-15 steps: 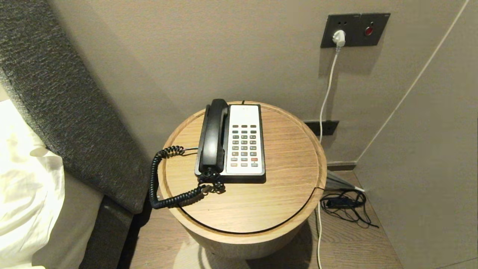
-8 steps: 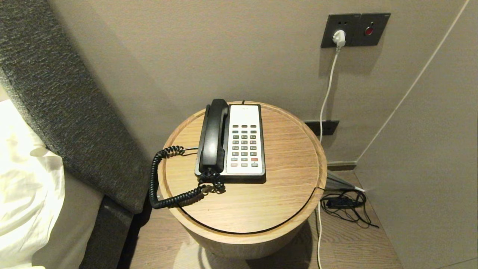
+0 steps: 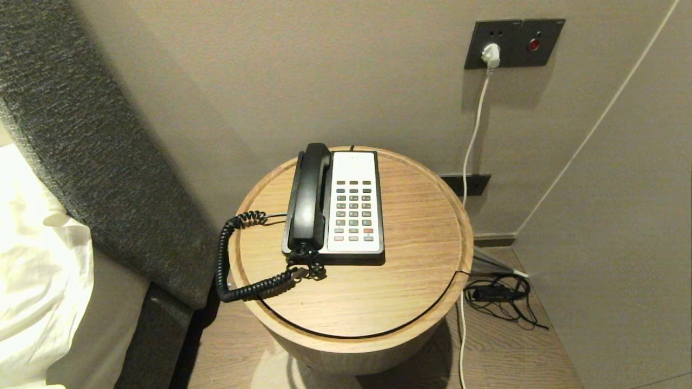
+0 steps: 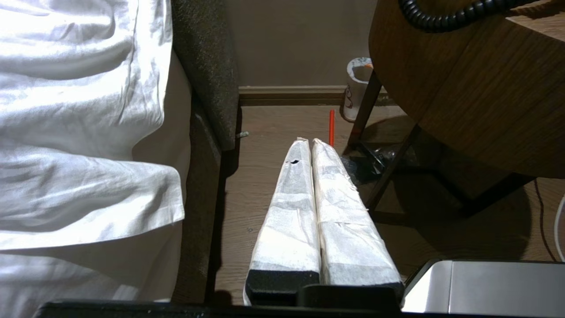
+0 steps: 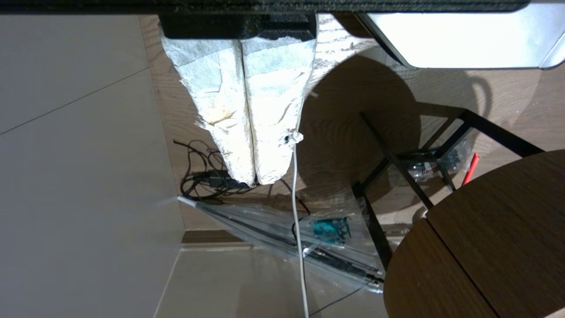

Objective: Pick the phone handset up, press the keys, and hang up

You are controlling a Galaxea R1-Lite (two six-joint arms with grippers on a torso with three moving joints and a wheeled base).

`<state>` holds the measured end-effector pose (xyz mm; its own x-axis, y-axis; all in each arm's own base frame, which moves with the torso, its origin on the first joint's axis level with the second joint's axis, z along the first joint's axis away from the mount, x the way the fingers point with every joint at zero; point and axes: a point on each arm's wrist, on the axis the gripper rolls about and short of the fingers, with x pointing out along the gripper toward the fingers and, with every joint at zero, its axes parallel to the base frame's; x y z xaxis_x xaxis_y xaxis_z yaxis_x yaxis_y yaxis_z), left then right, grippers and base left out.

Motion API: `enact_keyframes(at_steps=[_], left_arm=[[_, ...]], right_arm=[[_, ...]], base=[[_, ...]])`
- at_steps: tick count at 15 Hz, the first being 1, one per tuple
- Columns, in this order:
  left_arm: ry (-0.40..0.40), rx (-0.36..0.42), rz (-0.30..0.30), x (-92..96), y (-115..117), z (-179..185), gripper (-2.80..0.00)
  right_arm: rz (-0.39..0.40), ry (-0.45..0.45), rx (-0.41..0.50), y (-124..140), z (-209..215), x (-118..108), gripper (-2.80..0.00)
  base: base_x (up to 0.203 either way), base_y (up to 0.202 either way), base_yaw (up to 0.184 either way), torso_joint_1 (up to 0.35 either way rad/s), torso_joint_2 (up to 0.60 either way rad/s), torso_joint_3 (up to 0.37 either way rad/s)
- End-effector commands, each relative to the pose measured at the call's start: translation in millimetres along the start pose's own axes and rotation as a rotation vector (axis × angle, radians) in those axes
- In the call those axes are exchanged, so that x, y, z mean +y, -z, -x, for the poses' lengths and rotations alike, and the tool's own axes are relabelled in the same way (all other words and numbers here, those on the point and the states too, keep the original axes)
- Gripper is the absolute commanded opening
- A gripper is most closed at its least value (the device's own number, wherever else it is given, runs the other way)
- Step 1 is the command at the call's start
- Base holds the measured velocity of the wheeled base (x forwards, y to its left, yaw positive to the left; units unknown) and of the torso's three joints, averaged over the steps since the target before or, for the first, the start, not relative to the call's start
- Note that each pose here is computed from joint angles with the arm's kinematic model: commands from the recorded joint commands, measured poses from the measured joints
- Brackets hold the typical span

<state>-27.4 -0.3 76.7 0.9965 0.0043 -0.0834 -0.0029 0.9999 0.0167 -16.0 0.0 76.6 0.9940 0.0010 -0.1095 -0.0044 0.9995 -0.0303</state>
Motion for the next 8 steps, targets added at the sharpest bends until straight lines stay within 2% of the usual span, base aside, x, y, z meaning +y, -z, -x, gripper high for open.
enact_keyframes(at_steps=[1, 4, 6, 8], left_arm=[[-0.006, 0.009, 0.0, 0.1, -0.4, -0.8, -2.8], [0.006, 0.005, -0.046, -0.2, 0.2, 0.0, -2.8], [0.021, 0.053, -0.049, -0.4, -0.4, -1.6, -2.8], [0.019, 0.014, -0.049, -0.5, 0.5, 0.7, -2.8]], right_arm=[[0.002, -0.002, 0.003, -0.6, -0.3, 0.0, -2.8], [-0.003, 0.001, -0.001, -0.5, -0.5, 0.0, -2.8], [0.002, -0.001, 0.01, 0.1, -0.3, 0.0, -2.8], [0.017, -0.004, -0.004, -0.1, -0.6, 0.1, -2.8]], base=[[0.0, 0.0, 0.0, 0.0, 0.0, 0.0], [0.0, 0.0, 0.0, 0.0, 0.0, 0.0], [0.0, 0.0, 0.0, 0.0, 0.0, 0.0], [0.0, 0.0, 0.0, 0.0, 0.0, 0.0]])
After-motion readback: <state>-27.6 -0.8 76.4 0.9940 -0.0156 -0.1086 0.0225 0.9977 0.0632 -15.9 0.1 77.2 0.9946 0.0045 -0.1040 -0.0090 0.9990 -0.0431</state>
